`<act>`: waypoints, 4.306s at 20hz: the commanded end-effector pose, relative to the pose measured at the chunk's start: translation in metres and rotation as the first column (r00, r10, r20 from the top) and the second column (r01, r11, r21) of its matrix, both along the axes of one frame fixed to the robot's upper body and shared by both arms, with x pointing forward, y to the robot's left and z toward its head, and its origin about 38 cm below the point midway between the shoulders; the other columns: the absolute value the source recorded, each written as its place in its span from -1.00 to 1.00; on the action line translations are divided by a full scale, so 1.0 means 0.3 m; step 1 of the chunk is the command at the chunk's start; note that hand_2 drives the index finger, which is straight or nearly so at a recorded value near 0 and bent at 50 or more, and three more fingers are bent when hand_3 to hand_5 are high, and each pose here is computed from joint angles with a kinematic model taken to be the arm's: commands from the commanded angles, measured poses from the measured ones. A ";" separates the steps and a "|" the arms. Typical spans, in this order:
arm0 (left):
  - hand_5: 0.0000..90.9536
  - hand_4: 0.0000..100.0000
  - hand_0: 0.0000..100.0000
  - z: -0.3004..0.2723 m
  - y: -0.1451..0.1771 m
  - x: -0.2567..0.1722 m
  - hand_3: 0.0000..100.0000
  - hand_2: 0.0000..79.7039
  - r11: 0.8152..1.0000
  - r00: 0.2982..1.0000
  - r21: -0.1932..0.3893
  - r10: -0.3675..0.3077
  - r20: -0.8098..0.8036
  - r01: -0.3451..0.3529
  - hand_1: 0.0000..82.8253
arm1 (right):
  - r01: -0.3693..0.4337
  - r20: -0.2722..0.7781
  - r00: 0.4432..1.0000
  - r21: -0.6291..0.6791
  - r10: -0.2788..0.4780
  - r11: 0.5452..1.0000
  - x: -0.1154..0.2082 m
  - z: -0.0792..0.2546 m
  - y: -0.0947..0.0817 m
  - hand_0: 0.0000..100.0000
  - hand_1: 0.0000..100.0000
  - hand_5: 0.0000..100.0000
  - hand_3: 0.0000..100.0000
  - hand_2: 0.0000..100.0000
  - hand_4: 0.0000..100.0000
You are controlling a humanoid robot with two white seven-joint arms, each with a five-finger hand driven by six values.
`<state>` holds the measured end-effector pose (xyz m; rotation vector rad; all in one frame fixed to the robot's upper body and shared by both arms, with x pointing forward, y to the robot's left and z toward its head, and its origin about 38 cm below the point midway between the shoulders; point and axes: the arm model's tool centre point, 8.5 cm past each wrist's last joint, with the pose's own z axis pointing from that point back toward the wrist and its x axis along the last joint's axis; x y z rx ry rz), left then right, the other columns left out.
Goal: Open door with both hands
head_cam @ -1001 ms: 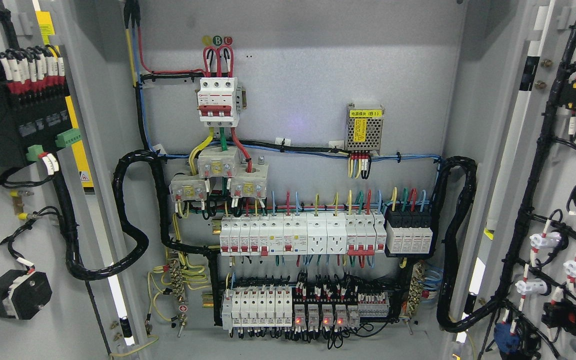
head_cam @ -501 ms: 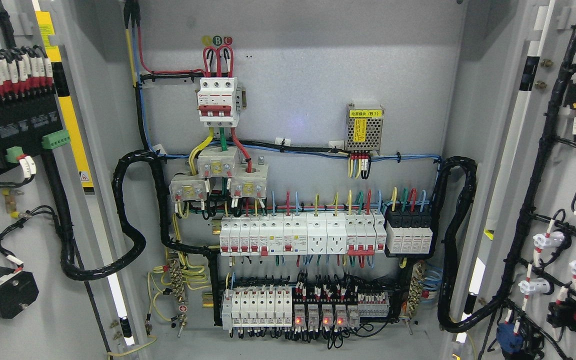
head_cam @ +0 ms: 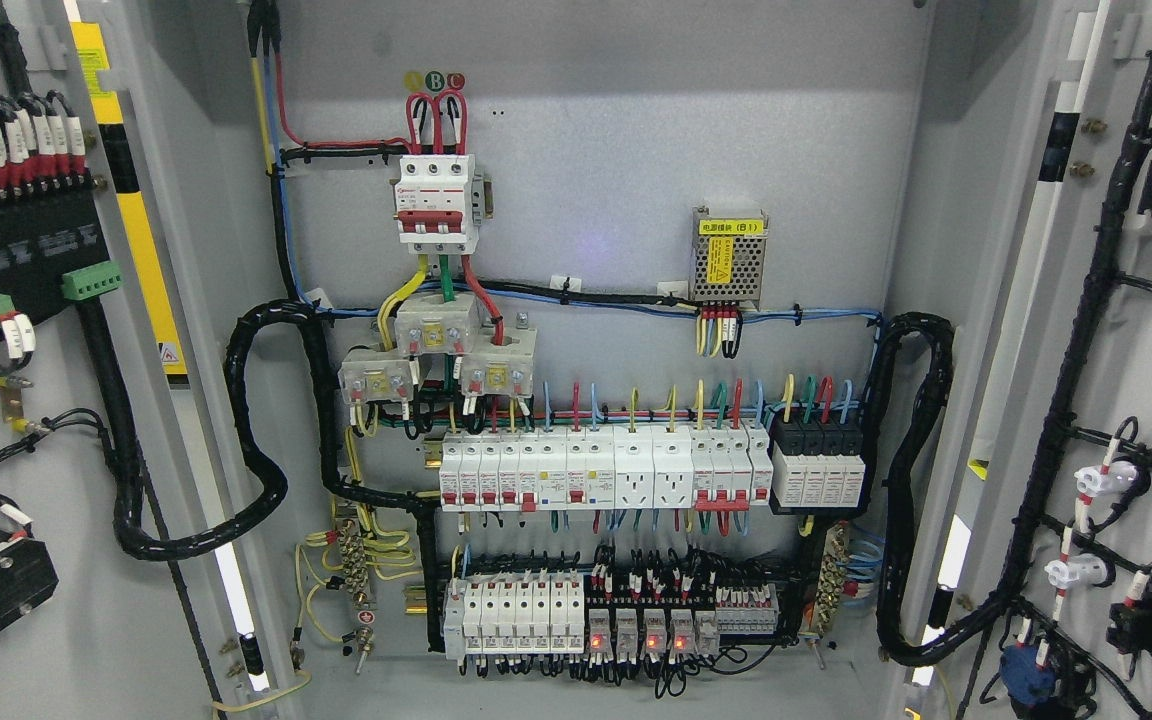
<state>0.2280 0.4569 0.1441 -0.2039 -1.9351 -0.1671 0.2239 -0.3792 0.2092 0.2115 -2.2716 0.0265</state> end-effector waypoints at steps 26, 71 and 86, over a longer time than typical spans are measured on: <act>-1.00 -1.00 -0.76 0.047 0.261 0.085 -1.00 -1.00 0.994 0.993 0.004 0.110 -0.036 -0.110 0.34 | 0.024 0.004 1.000 -0.052 -0.024 0.998 0.000 0.028 -0.058 -1.00 0.00 -1.00 -1.00 -0.92 -1.00; -1.00 -1.00 -0.76 -1.286 -0.502 -0.786 -1.00 -1.00 0.983 0.039 0.072 0.080 -0.996 -0.168 0.34 | -0.291 -0.983 0.168 0.023 0.074 0.957 -0.512 -1.355 0.332 -1.00 0.00 -1.00 -1.00 -0.92 -1.00; -1.00 -1.00 -0.76 -1.322 -0.489 -0.920 -1.00 -1.00 0.969 -0.231 0.217 0.185 -0.955 -0.121 0.34 | -0.135 -0.922 -0.375 -0.051 -0.098 0.990 -0.695 -1.550 0.346 -1.00 0.00 -1.00 -1.00 -0.92 -1.00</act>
